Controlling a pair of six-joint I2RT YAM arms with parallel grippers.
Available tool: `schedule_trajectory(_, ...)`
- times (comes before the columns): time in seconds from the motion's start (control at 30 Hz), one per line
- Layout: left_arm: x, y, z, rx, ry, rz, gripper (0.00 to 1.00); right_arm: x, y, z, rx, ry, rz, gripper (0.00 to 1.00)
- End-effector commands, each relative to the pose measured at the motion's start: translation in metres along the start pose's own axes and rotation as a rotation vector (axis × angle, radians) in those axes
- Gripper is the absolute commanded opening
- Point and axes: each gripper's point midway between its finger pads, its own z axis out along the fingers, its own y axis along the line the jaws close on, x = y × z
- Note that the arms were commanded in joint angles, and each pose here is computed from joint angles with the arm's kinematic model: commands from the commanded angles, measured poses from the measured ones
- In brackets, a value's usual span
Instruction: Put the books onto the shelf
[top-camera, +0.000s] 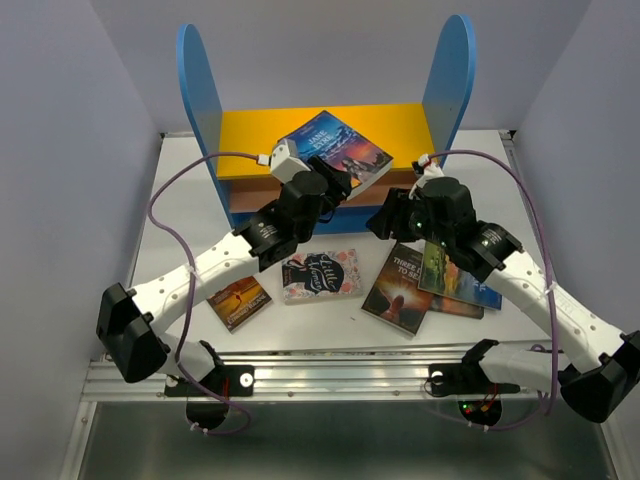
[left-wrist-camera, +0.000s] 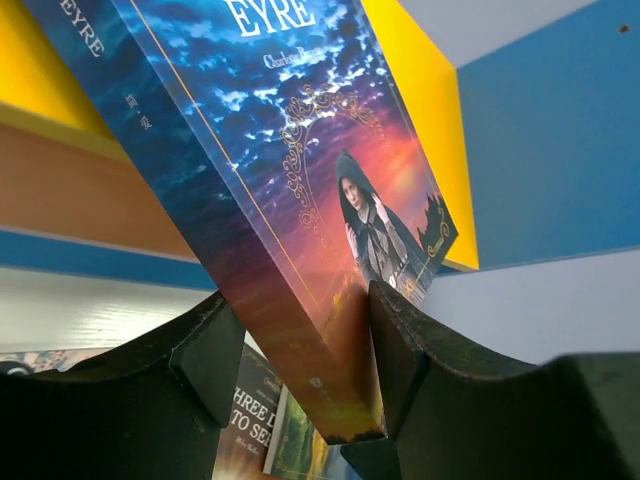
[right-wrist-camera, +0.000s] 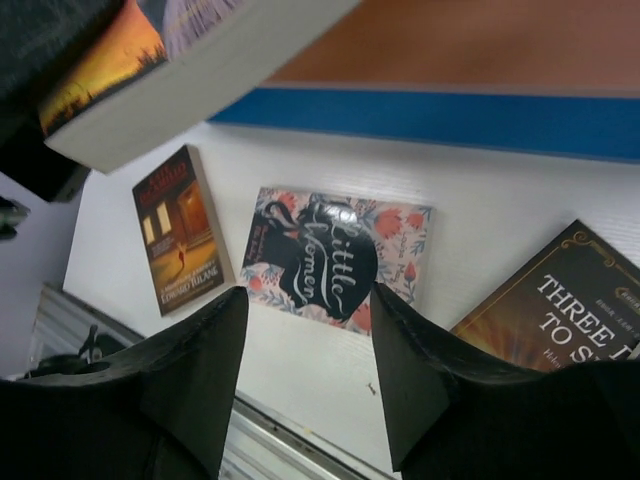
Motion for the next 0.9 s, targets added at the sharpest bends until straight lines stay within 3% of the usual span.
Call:
schedule_trajectory(0.0,-0.018,-0.059,-0.006,0.159,-0.021,-0.017,0.61,-0.040,-0.008,-0.008,0.113,-0.139,-0.031,0.51)
schedule_trajectory(0.1,-0.017,-0.069,-0.005,0.187,-0.005,0.006,0.68,-0.057,-0.015,-0.008,0.181,-0.183,-0.049,0.46)
schedule_trajectory(0.27,-0.012,-0.062,-0.012,0.182,0.032,0.054,0.91,-0.086,-0.023,-0.010,0.297,-0.238,-0.080,0.43)
schedule_trajectory(0.57,-0.019,-0.032,-0.054,0.187,0.067,0.073,0.99,-0.120,-0.031,-0.004,0.424,-0.304,-0.138,0.41)
schedule_trajectory(0.87,-0.042,0.017,-0.096,0.107,0.029,0.102,0.99,-0.145,-0.031,0.024,0.509,-0.311,-0.211,0.37)
